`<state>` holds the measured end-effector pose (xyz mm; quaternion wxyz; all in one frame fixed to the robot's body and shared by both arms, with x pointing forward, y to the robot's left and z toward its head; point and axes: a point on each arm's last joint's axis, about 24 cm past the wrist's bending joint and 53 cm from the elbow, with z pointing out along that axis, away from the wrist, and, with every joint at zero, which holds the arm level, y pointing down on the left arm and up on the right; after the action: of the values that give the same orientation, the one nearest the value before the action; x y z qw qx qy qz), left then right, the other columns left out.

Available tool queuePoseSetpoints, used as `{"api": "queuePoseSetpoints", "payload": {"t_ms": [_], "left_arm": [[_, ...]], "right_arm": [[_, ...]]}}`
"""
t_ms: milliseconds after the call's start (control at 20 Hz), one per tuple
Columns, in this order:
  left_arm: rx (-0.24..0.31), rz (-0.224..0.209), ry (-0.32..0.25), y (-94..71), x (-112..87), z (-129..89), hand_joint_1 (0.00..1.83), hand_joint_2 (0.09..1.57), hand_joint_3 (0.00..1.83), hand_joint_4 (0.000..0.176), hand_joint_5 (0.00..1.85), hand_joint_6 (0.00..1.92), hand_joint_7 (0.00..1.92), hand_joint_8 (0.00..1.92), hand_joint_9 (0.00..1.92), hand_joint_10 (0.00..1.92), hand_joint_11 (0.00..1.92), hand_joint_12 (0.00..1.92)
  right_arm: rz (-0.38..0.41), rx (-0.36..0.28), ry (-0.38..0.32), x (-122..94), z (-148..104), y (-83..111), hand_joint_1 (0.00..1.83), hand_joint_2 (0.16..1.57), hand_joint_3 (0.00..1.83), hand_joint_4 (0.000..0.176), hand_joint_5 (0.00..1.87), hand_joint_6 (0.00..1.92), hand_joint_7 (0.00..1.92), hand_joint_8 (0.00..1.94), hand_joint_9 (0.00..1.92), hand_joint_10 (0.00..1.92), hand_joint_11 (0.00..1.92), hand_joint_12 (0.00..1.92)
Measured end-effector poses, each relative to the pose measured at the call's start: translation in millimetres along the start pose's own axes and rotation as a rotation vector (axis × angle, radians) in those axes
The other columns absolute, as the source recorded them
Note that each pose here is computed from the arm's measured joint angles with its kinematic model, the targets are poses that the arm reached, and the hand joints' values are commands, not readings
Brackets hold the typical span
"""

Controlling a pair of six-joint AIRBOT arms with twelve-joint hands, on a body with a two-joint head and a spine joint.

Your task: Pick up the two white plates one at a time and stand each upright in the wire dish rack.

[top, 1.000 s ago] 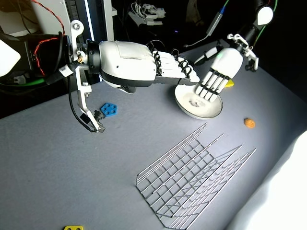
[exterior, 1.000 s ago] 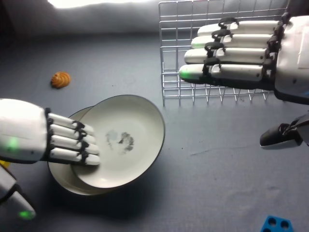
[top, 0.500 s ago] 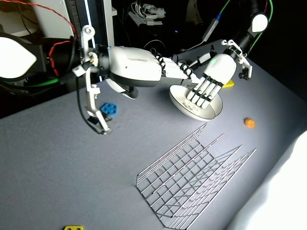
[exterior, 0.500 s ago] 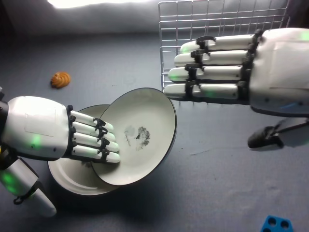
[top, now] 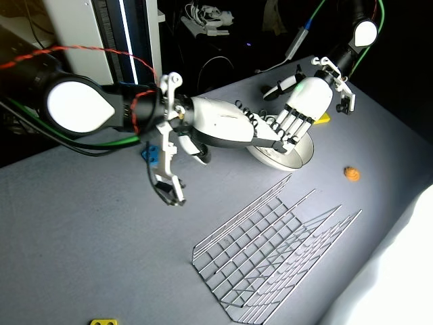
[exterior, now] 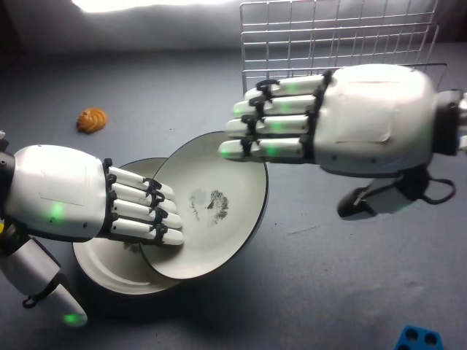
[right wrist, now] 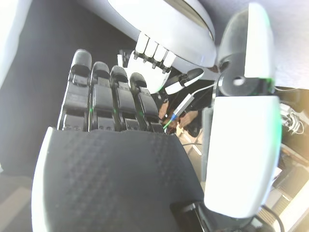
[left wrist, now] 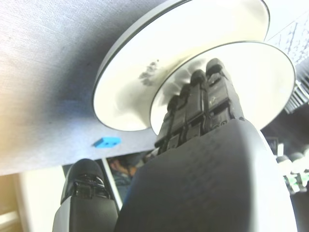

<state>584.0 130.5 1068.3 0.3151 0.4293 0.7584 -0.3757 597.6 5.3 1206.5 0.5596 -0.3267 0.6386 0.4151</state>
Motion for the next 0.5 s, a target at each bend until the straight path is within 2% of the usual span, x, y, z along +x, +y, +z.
{"api": "queuePoseSetpoints", "payload": {"t_ms": [350,500], "left_arm": [[-0.003,0.000,-0.002,1.4,-1.3,-0.8,0.00,1.05,0.00,0.000,0.00,0.00,0.00,0.00,0.00,0.00,0.00,0.00],[-0.002,0.003,-0.003,1.2,-2.3,-0.3,0.00,1.05,0.00,0.000,0.00,0.00,0.00,0.00,0.00,0.00,0.00,0.00]], "right_arm": [[0.028,-0.020,0.024,20.6,42.0,6.4,1.16,0.94,0.01,0.000,0.04,0.00,0.00,0.00,0.01,0.00,0.00,0.41],[0.068,-0.014,0.027,25.9,54.1,7.9,1.18,0.95,0.01,0.000,0.07,0.01,0.02,0.00,0.04,0.01,0.00,0.46]]}}
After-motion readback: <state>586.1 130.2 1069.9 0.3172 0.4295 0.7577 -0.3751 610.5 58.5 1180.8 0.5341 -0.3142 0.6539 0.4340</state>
